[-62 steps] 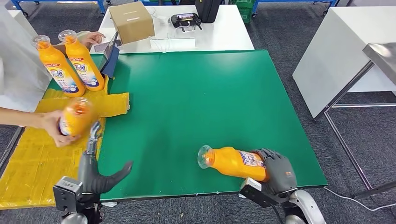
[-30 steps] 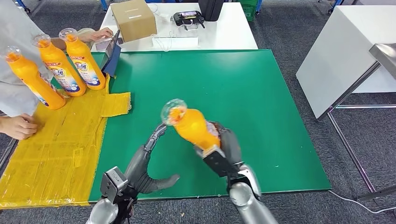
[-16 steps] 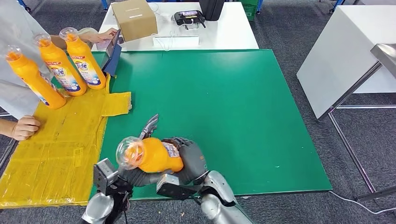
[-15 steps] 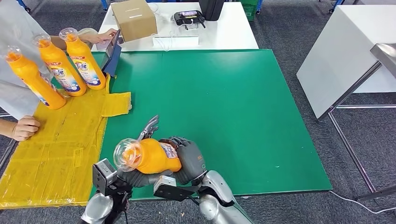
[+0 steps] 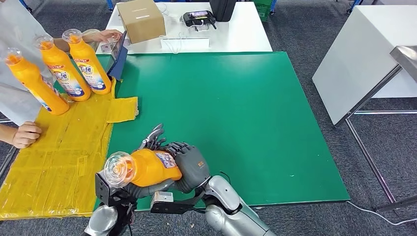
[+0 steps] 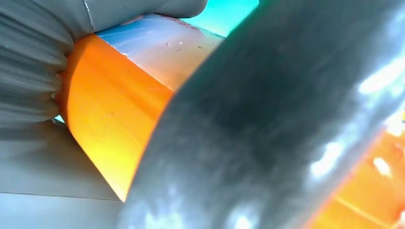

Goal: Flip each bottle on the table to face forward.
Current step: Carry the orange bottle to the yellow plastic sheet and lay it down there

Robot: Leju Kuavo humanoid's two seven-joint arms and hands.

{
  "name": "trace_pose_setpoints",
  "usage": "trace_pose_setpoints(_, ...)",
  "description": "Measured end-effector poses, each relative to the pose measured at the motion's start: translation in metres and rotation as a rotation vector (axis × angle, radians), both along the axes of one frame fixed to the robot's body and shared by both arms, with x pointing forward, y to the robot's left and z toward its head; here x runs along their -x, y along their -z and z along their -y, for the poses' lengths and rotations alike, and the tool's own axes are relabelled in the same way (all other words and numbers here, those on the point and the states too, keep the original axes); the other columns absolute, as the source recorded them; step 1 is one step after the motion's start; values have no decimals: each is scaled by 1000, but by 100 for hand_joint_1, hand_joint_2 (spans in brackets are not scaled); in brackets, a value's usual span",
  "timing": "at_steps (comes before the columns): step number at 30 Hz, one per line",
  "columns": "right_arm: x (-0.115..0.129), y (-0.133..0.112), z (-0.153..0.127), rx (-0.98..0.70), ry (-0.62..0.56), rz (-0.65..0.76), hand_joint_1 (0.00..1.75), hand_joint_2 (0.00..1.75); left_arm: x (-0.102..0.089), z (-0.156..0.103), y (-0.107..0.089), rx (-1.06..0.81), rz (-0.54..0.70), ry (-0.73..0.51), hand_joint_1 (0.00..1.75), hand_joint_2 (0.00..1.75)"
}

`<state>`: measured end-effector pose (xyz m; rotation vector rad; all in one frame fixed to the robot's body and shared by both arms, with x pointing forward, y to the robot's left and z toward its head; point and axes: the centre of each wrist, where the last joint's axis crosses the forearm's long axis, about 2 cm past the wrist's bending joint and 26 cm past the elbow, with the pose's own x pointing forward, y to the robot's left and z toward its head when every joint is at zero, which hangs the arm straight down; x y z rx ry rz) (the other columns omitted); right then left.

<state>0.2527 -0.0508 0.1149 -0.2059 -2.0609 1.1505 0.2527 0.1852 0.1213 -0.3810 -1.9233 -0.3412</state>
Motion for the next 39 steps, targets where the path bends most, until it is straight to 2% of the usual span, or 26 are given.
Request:
trace_pose_setpoints(9, 1, 2, -1, -4, -8, -25, 175, 175, 0, -2, 2, 38, -7, -12, 175, 175)
trace_pose_setpoints(10, 1, 2, -2, -8, -9, -33, 168, 175, 0, -2, 2, 41, -5, -17, 175, 175)
trace_pose_setpoints(13, 1, 4, -2, -21, -14, -62, 42, 175, 0, -2, 1, 39, 7, -38, 175, 175)
trace_pose_setpoints(14, 1, 5, -2, -29, -18, -80, 4, 175, 0, -2, 1, 31, 16, -49, 175, 175)
trace_pose_setpoints(16, 4, 9, -1, -73, -32, -156, 0, 175, -3, -4, -3, -21, 53, -99, 175, 175)
trace_pose_setpoints(20, 15, 18, 10, -358, -45, -407, 0, 0, -16, -14, -15, -237, 204, -322, 175, 175)
trace_pose_setpoints(24, 26, 10, 38, -686, 32, -504, 0, 0, -43, -48, -35, -500, 383, -602, 175, 175)
trace_pose_setpoints(28, 29, -8, 73, -878, 99, -473, 0, 175, -69, -77, -44, -851, 488, -780, 175, 175)
trace_pose_setpoints(31, 31, -19, 92, -959, 119, -421, 0, 175, -93, -89, -44, -1222, 507, -890, 175, 175)
trace_pose_setpoints(34, 29, -31, 106, -995, 125, -349, 0, 175, -121, -94, -37, -1512, 455, -992, 175, 175)
trace_pose_setpoints(36, 28, -39, 110, -1003, 121, -305, 0, 175, -137, -96, -31, -1619, 380, -999, 175, 175)
trace_pose_setpoints(39, 25, -48, 112, -1007, 119, -256, 0, 175, -149, -102, -14, -1798, 292, -929, 175, 175)
